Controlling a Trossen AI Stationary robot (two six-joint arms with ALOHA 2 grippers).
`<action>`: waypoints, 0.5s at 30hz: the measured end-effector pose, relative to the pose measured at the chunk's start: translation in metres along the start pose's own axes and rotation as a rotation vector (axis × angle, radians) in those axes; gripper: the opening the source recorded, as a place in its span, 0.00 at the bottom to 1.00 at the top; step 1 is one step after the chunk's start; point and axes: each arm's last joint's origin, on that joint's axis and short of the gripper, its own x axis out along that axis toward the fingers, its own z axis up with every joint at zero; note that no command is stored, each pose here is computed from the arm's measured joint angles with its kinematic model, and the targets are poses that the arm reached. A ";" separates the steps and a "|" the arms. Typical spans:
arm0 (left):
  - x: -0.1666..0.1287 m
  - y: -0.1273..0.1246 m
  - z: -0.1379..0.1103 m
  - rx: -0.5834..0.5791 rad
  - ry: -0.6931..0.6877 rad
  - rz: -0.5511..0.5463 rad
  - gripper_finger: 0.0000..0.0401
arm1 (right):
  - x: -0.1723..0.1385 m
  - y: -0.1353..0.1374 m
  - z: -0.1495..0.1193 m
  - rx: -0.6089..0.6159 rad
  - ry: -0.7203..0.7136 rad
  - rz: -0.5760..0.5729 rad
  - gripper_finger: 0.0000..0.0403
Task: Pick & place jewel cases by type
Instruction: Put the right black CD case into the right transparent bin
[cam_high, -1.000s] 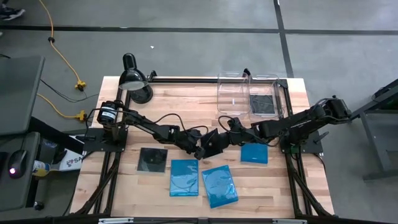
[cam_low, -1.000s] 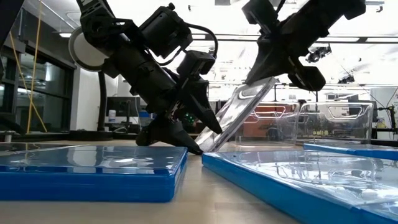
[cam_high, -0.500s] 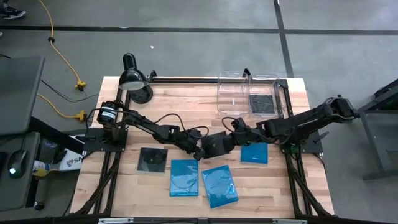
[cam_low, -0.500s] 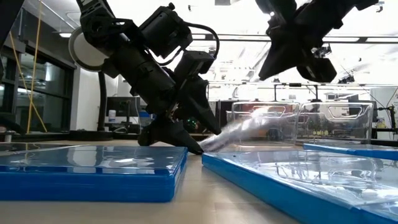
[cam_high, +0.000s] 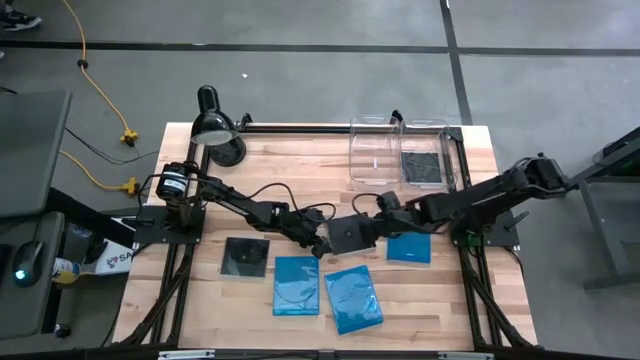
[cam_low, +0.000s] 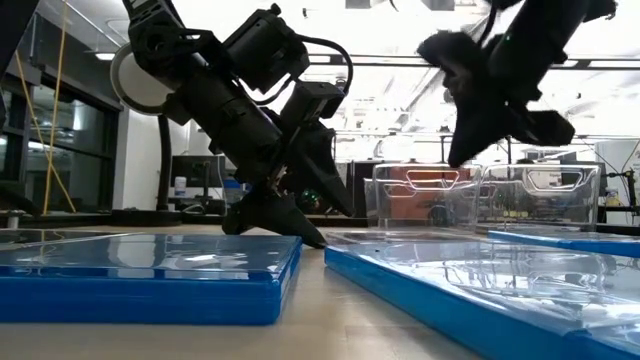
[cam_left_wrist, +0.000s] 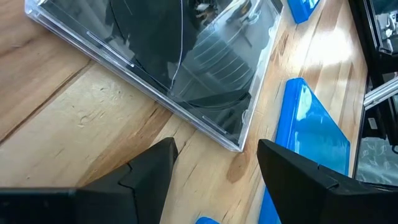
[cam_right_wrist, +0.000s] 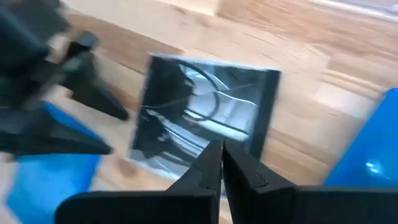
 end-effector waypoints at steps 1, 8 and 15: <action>0.000 0.000 0.000 -0.002 -0.002 0.001 0.59 | 0.003 -0.001 0.000 -0.015 0.010 -0.011 0.02; 0.000 0.000 0.000 -0.022 -0.005 0.002 0.59 | 0.021 0.000 0.000 -0.078 0.046 -0.031 0.21; 0.000 0.000 0.000 -0.030 -0.006 0.001 0.59 | 0.035 -0.007 0.005 -0.058 0.088 -0.093 0.43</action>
